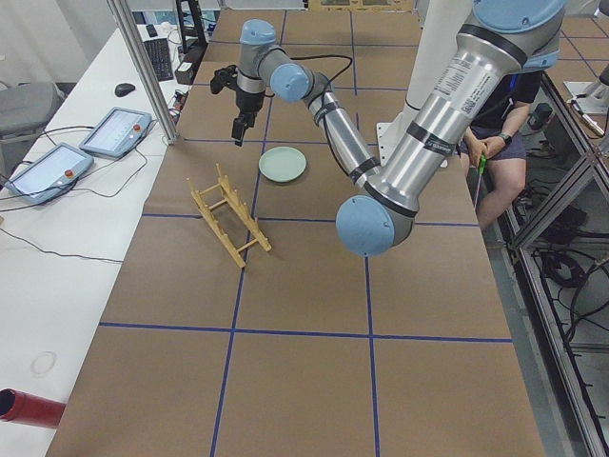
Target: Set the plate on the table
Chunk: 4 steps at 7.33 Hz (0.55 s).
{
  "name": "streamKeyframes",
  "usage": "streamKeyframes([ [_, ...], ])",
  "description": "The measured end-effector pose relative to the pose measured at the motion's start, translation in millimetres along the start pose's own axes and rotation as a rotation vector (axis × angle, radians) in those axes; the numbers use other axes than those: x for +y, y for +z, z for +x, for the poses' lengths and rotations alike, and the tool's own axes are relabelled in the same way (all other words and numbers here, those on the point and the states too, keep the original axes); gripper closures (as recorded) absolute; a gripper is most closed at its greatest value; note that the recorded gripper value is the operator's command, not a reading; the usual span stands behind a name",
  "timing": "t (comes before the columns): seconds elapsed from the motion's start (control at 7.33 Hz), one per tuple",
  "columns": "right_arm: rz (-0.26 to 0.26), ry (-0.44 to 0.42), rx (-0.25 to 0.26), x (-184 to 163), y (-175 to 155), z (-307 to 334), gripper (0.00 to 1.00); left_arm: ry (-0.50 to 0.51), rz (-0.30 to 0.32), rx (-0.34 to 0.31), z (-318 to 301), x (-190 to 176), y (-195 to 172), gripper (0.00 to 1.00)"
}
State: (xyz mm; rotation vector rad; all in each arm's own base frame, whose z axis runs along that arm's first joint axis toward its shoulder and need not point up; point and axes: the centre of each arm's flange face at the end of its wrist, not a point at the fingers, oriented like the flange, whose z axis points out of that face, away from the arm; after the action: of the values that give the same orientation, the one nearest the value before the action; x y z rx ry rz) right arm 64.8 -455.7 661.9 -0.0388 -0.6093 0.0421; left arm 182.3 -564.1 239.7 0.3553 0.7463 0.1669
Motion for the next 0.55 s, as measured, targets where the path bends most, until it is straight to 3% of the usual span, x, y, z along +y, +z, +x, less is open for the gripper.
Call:
streamKeyframes([
  [0.27,0.0,0.0,0.0,0,0,0,0.0,0.14,-0.056,-0.062,-131,25,5,0.0],
  [0.55,0.0,0.0,0.0,0,0,0,0.0,0.225,-0.113,-0.082,-260,90,27,0.0],
])
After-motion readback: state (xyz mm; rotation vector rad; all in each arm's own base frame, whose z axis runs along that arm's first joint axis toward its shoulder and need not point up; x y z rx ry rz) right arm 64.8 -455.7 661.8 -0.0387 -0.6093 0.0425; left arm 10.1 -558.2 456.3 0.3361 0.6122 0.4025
